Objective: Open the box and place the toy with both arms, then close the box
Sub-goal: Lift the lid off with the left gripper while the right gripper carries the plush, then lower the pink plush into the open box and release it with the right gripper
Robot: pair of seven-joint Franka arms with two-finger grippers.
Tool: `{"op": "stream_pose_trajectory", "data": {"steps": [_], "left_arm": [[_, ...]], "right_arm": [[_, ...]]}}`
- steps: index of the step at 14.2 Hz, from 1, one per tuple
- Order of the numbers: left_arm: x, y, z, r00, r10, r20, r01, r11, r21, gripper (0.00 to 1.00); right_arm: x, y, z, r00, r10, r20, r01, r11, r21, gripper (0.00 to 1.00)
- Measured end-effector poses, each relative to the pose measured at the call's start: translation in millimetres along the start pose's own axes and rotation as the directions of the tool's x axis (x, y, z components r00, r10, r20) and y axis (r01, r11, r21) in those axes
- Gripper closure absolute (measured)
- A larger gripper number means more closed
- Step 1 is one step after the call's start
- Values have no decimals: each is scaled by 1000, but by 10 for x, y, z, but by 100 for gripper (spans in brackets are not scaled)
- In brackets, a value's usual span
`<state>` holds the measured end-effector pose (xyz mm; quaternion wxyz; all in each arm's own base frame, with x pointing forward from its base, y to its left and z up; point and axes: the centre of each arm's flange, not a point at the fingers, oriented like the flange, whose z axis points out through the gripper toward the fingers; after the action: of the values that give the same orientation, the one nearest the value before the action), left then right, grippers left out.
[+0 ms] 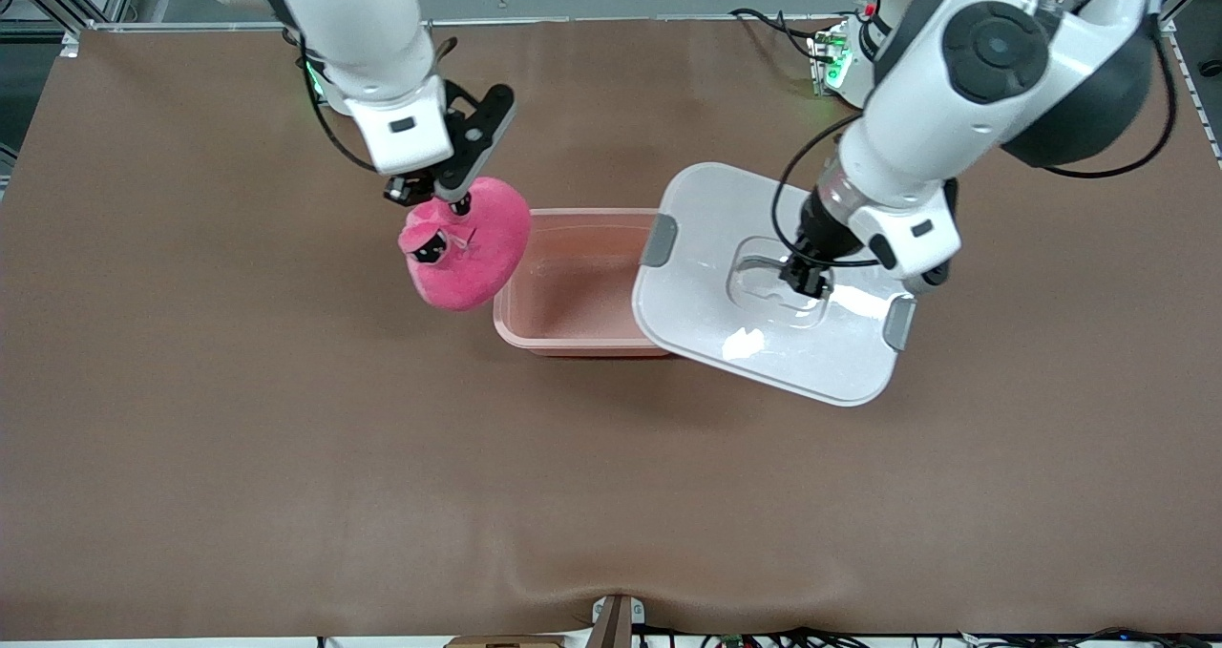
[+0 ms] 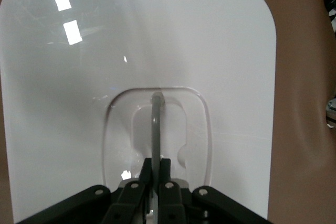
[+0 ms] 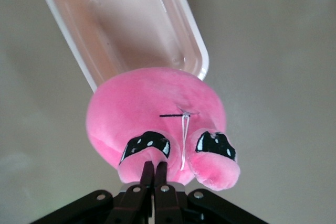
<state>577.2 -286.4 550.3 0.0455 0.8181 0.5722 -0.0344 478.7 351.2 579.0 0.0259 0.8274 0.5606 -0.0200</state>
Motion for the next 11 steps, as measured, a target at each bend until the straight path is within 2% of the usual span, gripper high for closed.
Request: {"op": "stream_pose_trajectory", "data": {"steps": [4, 8, 11], "left_arm": [[614, -25, -9, 996, 88, -3, -88, 995, 52, 93], [1172, -41, 2, 984, 176, 11, -176, 982, 67, 93], [1480, -49, 44, 968, 250, 26, -251, 965, 70, 93]], "right_arm": [[207, -210, 31, 981, -196, -6, 196, 980, -30, 97], [266, -128, 51, 927, -374, -31, 371, 926, -71, 97], [351, -110, 95, 894, -447, -43, 441, 892, -101, 97]]}}
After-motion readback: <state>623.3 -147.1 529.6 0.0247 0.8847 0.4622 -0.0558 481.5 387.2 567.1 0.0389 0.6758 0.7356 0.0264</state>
